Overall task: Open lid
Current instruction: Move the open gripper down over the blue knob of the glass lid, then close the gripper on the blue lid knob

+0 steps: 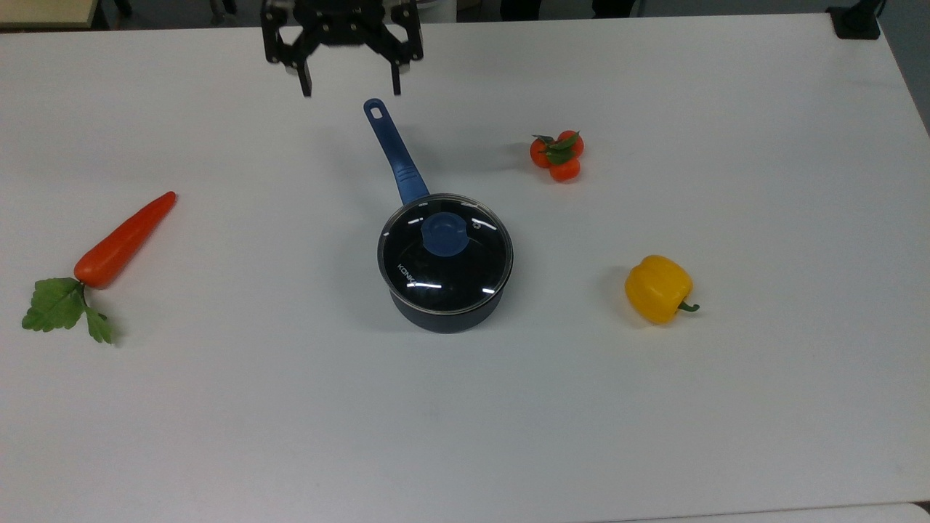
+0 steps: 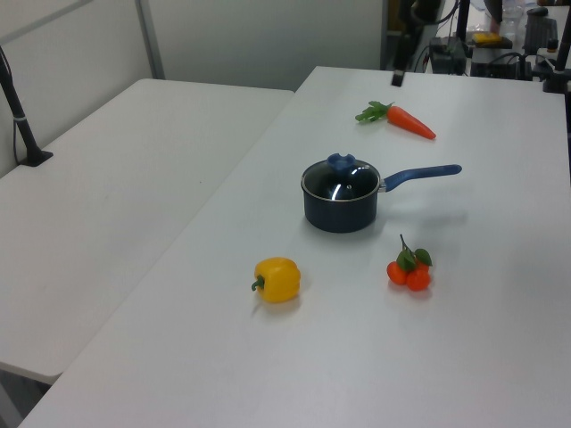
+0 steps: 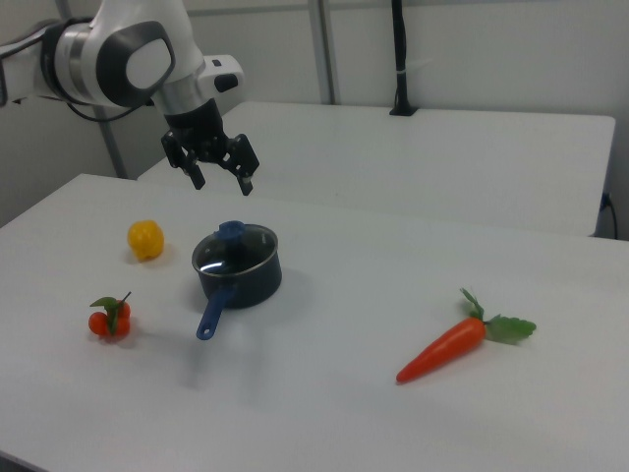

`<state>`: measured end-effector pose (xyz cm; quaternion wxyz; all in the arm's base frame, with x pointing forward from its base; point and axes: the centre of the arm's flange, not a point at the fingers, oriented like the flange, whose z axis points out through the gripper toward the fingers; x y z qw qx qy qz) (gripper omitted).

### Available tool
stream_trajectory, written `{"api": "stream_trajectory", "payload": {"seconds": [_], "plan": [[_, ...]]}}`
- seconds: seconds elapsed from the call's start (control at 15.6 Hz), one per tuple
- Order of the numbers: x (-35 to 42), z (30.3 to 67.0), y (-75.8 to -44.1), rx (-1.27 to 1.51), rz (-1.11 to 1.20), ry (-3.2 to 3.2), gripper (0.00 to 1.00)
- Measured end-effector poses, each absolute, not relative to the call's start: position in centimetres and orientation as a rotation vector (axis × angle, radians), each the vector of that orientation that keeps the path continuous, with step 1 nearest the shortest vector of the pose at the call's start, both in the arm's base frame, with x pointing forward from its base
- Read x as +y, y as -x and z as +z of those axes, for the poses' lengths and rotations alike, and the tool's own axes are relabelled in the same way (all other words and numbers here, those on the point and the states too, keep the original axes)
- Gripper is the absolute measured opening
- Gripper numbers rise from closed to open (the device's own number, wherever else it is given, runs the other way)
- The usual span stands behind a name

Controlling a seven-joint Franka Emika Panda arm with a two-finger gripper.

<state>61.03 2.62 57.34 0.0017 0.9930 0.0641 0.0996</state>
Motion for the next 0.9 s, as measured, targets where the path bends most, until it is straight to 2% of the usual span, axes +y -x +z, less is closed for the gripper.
{"api": "stream_trajectory", "payload": {"seconds": [0.45, 0.58, 0.9], "plan": [[10.3, 49.2, -67.1, 0.377, 0.292, -3.104, 1.00], [11.6, 47.3, -67.9, 0.402, 0.284, -3.101, 1.00], [11.9, 45.2, -68.7, 0.407, 0.284, -3.099, 1.00]]}}
